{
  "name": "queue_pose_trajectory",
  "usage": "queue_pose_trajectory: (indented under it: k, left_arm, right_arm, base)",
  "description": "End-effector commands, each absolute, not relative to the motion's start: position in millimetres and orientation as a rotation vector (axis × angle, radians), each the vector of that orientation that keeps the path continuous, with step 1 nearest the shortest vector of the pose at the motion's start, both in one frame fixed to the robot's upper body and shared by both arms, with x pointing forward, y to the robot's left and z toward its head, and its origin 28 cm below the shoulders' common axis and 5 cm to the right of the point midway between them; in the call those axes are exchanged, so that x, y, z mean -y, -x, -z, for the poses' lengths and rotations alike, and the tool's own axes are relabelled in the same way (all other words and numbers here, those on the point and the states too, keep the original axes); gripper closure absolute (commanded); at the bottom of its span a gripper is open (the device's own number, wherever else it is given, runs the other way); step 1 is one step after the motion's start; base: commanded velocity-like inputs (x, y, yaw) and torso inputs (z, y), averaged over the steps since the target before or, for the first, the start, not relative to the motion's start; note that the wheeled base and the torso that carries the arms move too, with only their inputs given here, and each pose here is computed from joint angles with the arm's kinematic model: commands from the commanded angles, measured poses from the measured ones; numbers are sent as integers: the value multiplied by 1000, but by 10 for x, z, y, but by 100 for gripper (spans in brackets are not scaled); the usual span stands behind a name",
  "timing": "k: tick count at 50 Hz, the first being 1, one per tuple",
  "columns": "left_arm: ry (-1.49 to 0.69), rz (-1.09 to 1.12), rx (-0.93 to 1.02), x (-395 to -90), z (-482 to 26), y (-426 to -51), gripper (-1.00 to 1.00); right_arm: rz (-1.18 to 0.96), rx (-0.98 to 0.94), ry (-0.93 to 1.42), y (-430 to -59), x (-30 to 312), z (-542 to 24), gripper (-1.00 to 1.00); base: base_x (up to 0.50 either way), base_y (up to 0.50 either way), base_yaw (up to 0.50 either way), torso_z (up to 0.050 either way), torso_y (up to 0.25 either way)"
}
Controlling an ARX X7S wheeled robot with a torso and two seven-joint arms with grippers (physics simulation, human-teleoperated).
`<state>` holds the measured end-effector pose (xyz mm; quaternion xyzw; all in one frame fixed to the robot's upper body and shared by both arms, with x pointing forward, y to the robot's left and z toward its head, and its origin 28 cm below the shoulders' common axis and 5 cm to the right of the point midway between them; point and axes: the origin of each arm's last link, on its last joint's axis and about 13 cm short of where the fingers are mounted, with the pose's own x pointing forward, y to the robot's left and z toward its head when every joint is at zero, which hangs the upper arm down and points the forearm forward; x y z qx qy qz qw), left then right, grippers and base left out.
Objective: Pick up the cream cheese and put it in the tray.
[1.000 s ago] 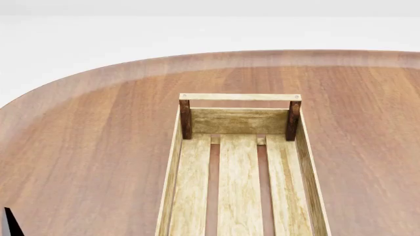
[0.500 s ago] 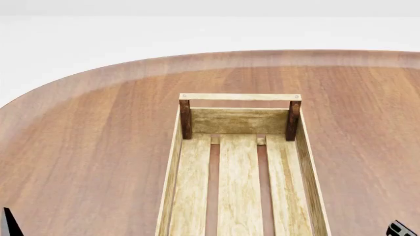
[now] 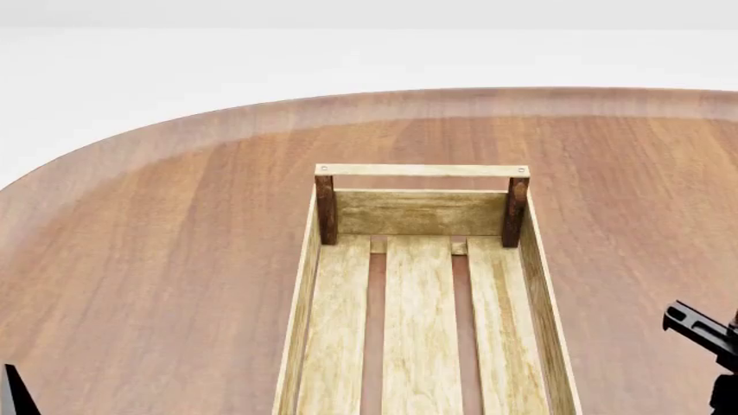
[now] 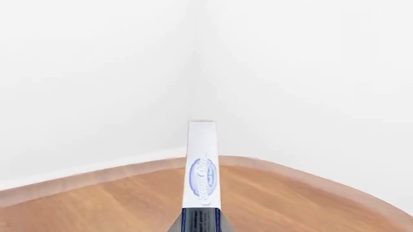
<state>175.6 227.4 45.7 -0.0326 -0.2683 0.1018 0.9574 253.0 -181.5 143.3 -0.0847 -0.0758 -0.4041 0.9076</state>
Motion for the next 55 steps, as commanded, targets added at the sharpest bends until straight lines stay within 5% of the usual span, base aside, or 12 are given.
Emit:
queue_pose_trajectory:
  k: [1, 55]
  left_arm:
    - [66, -208, 545, -2275, -460, -1756, -100]
    - [63, -205, 543, -2269, -455, -1760, -100]
  right_arm:
    - [847, 184, 217, -2684, 1843, -1609, 100]
    - [961, 119, 286, -3418, 2093, -2200, 100]
  base:
    - [0, 0, 0, 0, 0]
    - [0, 0, 0, 0, 1]
